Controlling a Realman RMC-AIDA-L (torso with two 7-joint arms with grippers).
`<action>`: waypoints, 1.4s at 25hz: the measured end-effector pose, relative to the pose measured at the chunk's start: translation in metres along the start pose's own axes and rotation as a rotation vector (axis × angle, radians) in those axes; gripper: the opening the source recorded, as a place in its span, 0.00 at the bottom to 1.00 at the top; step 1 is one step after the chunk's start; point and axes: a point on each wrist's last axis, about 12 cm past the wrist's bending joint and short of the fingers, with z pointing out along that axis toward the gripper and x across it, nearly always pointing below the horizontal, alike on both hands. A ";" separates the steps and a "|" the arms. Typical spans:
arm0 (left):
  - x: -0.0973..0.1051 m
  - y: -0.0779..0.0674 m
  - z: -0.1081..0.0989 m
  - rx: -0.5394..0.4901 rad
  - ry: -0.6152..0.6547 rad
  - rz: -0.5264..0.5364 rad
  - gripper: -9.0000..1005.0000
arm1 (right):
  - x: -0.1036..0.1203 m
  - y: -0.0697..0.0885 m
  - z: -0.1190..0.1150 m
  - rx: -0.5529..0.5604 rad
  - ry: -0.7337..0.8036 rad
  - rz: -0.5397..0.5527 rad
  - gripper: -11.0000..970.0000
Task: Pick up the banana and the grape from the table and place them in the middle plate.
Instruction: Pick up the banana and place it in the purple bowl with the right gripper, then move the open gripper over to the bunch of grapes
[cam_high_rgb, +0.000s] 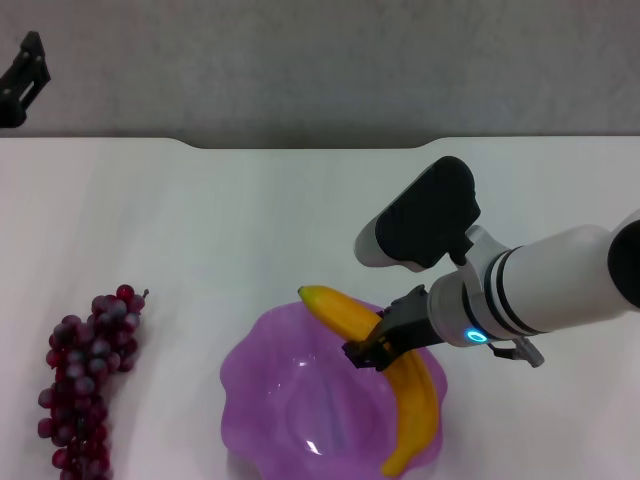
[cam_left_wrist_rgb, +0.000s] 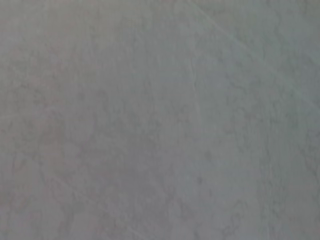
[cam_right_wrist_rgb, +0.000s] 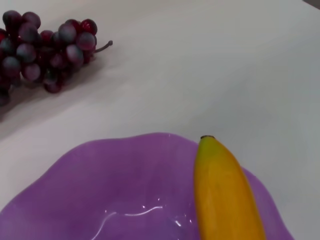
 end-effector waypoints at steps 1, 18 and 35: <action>0.000 0.000 0.000 0.000 0.000 0.000 0.72 | 0.000 0.000 0.000 0.000 0.000 0.001 0.57; 0.000 -0.004 0.000 0.011 0.001 -0.002 0.71 | -0.019 0.000 -0.031 0.019 -0.240 0.031 0.58; 0.002 -0.014 -0.003 0.043 -0.010 -0.009 0.71 | 0.100 -0.114 -0.117 0.539 -0.604 0.502 0.58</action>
